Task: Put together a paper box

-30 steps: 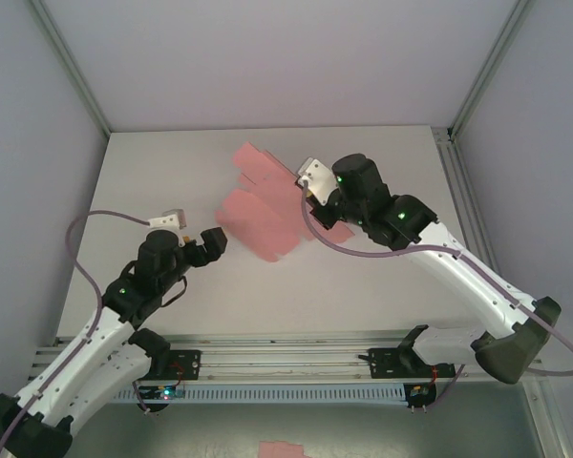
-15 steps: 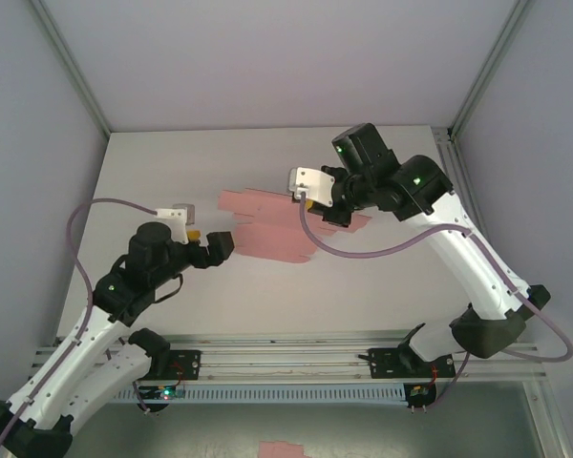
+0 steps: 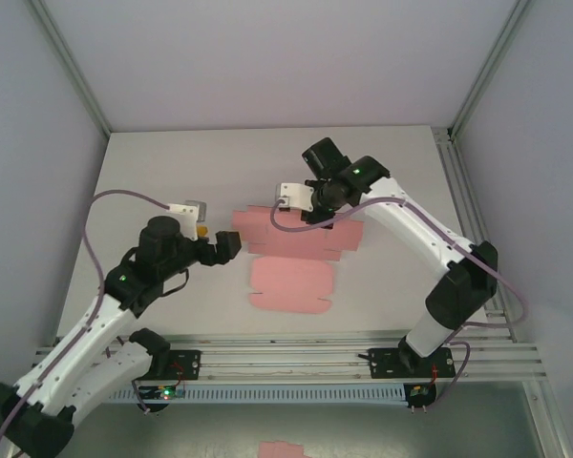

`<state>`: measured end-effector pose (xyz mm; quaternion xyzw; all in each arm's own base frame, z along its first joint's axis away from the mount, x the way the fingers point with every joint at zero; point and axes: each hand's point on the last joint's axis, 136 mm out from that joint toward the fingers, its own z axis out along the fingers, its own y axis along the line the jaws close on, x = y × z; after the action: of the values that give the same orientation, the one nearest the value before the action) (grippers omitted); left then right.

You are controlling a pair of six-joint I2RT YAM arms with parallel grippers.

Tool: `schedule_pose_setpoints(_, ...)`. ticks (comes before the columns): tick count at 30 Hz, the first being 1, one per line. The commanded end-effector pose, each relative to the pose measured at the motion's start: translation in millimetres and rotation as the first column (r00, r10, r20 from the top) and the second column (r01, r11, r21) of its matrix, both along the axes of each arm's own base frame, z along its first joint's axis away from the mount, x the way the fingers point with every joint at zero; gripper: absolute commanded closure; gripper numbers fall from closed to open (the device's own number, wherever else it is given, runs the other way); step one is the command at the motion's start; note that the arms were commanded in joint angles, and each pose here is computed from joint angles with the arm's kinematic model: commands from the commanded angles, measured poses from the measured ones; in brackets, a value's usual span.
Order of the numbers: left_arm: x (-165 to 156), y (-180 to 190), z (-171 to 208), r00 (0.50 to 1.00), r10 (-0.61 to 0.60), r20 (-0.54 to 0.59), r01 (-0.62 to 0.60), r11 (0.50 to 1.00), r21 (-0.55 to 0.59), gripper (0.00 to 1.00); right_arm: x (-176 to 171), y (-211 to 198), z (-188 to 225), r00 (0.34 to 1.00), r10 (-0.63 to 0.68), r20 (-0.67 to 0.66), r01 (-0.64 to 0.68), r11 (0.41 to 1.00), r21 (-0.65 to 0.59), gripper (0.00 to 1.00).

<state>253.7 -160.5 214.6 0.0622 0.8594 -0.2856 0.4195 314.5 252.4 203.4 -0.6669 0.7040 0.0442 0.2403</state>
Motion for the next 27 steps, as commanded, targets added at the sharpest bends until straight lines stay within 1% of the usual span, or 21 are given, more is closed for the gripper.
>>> schedule_pose_setpoints(1,14,-2,-15,1.000,0.009,0.022,-0.011,0.999,0.054,0.00,35,4,3,0.990,-0.015,0.143,0.011,1.000,0.024,1.00)
schedule_pose_setpoints(3,17,-7,-22,1.000,-0.016,0.022,0.015,0.998,0.065,0.00,41,4,-3,0.984,-0.021,0.177,0.016,0.999,0.029,1.00)
schedule_pose_setpoints(5,20,-8,-29,0.999,-0.029,0.023,0.027,0.997,0.077,0.00,38,4,-8,0.982,0.000,0.188,-0.007,0.999,0.037,1.00)
schedule_pose_setpoints(7,22,-5,-37,1.000,-0.019,0.013,0.017,0.995,0.102,0.00,29,4,-11,0.985,0.035,0.172,-0.044,0.998,0.050,1.00)
schedule_pose_setpoints(8,25,-1,-40,1.000,0.001,0.006,-0.002,0.994,0.111,0.00,20,3,-12,0.985,0.077,0.157,-0.086,0.995,0.052,1.00)
schedule_pose_setpoints(10,28,3,-40,1.000,0.003,0.010,-0.004,0.992,0.127,0.00,4,2,-14,0.981,0.145,0.129,-0.153,0.987,0.057,1.00)
schedule_pose_setpoints(12,32,3,-35,0.999,-0.012,0.047,0.006,0.992,0.129,0.00,-3,2,-10,0.979,0.162,0.123,-0.172,0.982,0.079,1.00)
schedule_pose_setpoints(14,33,-2,-29,0.994,-0.062,0.088,0.050,0.991,0.128,0.00,-7,3,-6,0.978,0.168,0.124,-0.181,0.979,0.097,1.00)
schedule_pose_setpoints(17,34,-11,-28,0.984,-0.131,0.117,0.115,0.984,0.136,0.00,-7,3,2,0.976,0.160,0.145,-0.177,0.977,0.118,1.00)
schedule_pose_setpoints(20,37,-17,-25,0.975,-0.170,0.142,0.149,0.978,0.145,0.00,-11,2,4,0.973,0.174,0.150,-0.193,0.973,0.125,1.00)
schedule_pose_setpoints(24,39,-30,-1,0.945,-0.248,0.212,0.219,0.964,0.150,0.00,-14,0,3,0.977,0.179,0.118,-0.192,0.975,0.113,1.00)
schedule_pose_setpoints(27,41,-38,19,0.916,-0.312,0.253,0.272,0.945,0.183,0.00,-17,-1,0,0.978,0.187,0.088,-0.196,0.975,0.104,1.00)
